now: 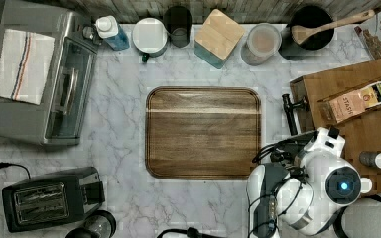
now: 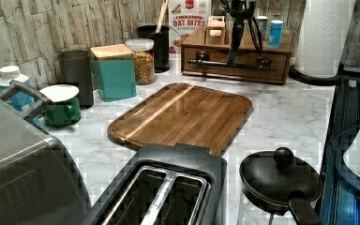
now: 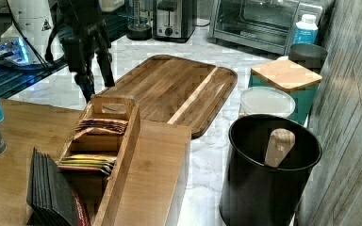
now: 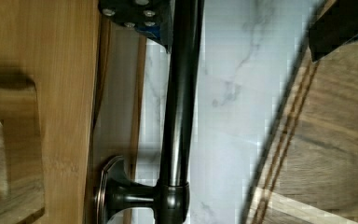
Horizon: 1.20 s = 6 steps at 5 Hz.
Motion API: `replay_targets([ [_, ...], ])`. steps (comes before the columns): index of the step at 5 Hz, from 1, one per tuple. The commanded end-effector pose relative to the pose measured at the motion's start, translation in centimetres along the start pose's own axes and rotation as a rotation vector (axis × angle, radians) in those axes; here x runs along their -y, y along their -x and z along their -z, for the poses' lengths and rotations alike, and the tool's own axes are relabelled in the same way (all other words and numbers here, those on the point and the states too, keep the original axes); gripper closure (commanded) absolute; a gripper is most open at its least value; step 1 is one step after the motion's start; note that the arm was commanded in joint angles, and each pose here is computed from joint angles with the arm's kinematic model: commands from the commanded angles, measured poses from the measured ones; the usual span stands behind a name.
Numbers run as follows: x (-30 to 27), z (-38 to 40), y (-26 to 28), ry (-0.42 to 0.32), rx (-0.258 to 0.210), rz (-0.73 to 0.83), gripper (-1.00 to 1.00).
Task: Open the drawer.
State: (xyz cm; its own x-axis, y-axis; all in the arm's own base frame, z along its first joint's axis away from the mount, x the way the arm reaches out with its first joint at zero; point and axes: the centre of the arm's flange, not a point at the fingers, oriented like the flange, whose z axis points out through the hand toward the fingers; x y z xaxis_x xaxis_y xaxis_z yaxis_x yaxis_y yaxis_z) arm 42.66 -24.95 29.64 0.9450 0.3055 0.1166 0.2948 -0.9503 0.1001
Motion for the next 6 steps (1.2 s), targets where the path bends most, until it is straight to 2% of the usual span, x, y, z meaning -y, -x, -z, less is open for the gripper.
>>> replay_targets([
  [1,-1.6,-0.9,-2.4,-0.004,-0.012,0.049,-1.0],
  [3,0.1,-4.1,-3.8,-0.042,-0.051,0.059,-1.0],
  [4,-0.2,-6.8,-4.6,-0.074,-0.038,0.089,-1.0],
  [5,-0.8,-7.7,-4.5,-0.112,0.017,0.1,-1.0],
  [6,0.9,-6.5,-4.2,-0.106,0.053,0.085,-1.0],
])
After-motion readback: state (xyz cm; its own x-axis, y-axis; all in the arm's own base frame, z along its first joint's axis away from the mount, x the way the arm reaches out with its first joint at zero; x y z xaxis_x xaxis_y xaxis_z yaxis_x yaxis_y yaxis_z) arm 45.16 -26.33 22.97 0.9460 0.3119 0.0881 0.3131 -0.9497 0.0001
